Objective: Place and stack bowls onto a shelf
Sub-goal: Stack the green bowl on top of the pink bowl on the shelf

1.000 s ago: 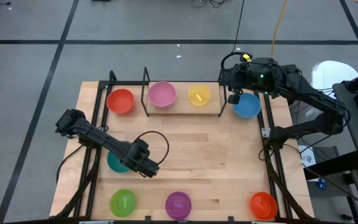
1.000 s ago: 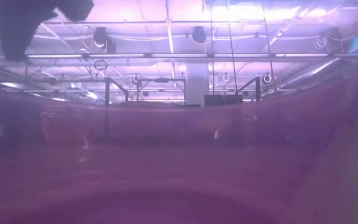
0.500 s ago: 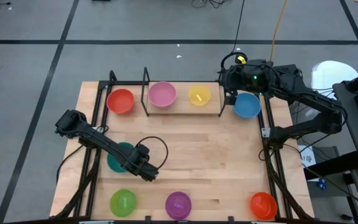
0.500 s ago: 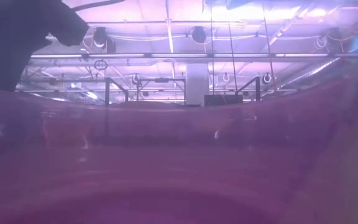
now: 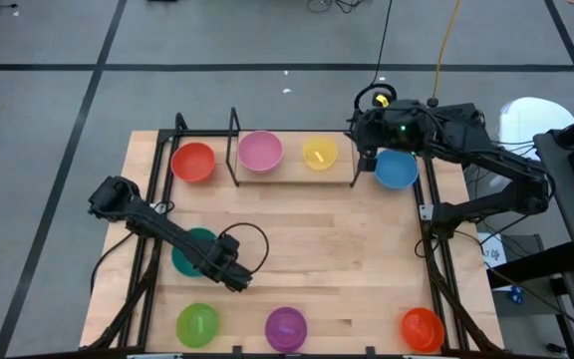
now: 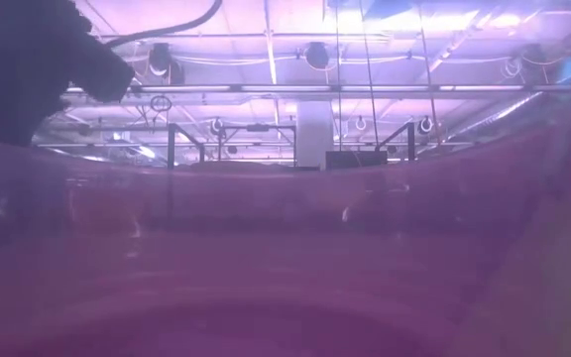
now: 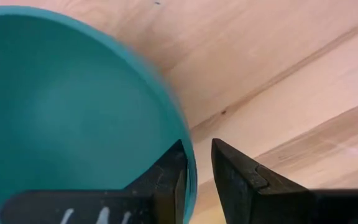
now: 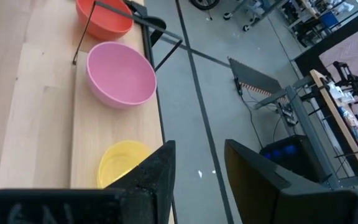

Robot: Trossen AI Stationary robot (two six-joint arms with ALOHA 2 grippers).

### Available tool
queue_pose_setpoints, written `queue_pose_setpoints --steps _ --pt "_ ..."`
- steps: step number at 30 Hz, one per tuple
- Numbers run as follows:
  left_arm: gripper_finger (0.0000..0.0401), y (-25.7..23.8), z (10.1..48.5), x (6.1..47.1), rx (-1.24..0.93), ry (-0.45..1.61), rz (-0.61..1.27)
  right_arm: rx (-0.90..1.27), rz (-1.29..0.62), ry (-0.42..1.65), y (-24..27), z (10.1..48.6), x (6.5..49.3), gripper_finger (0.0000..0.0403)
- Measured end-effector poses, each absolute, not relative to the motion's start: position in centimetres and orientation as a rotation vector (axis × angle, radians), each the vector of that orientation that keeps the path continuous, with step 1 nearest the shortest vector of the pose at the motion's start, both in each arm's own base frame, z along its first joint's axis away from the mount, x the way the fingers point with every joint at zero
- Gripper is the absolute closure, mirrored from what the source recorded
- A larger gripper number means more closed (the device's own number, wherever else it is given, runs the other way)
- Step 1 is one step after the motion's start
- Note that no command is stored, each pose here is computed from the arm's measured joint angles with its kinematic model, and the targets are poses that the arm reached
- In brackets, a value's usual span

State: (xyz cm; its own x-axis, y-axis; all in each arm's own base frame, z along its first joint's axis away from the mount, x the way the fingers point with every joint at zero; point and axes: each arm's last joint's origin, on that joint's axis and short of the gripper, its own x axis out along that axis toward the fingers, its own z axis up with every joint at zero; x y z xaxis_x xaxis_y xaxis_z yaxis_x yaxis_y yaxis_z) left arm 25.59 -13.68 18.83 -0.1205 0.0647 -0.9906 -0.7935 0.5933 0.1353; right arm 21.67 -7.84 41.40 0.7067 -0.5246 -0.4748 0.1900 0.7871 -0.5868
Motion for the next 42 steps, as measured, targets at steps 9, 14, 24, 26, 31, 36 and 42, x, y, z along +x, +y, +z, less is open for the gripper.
queue_pose_setpoints --steps 9,14,24,26,31,36,42 --pt "0.0389 -13.3 18.0 24.9 -0.551 1.560 0.810 -0.536 -0.427 0.652 -7.9 41.4 21.9 0.0273" --pt "0.0394 -13.0 18.5 25.5 -0.551 1.578 0.767 -0.535 -0.428 0.650 -7.9 41.4 21.9 0.0273" --pt "0.0396 -10.1 25.7 27.0 -0.293 1.677 0.715 -0.527 -0.429 0.653 -7.9 41.4 21.8 0.0273" --pt "0.0396 -9.2 27.5 27.7 -0.264 1.601 0.666 -0.527 -0.429 0.654 -7.9 41.4 21.8 0.0273" --pt "0.0396 -5.8 32.4 28.1 -0.216 1.406 0.656 -0.526 -0.428 0.661 -7.9 41.4 21.7 0.0273" --pt "0.0396 -1.8 36.0 28.2 -0.182 1.271 0.661 -0.526 -0.427 0.677 -7.7 41.4 21.2 0.0273" --pt "0.0396 3.4 38.5 28.8 -0.080 1.199 0.653 -0.527 -0.428 0.681 -7.6 41.6 20.7 0.0273"
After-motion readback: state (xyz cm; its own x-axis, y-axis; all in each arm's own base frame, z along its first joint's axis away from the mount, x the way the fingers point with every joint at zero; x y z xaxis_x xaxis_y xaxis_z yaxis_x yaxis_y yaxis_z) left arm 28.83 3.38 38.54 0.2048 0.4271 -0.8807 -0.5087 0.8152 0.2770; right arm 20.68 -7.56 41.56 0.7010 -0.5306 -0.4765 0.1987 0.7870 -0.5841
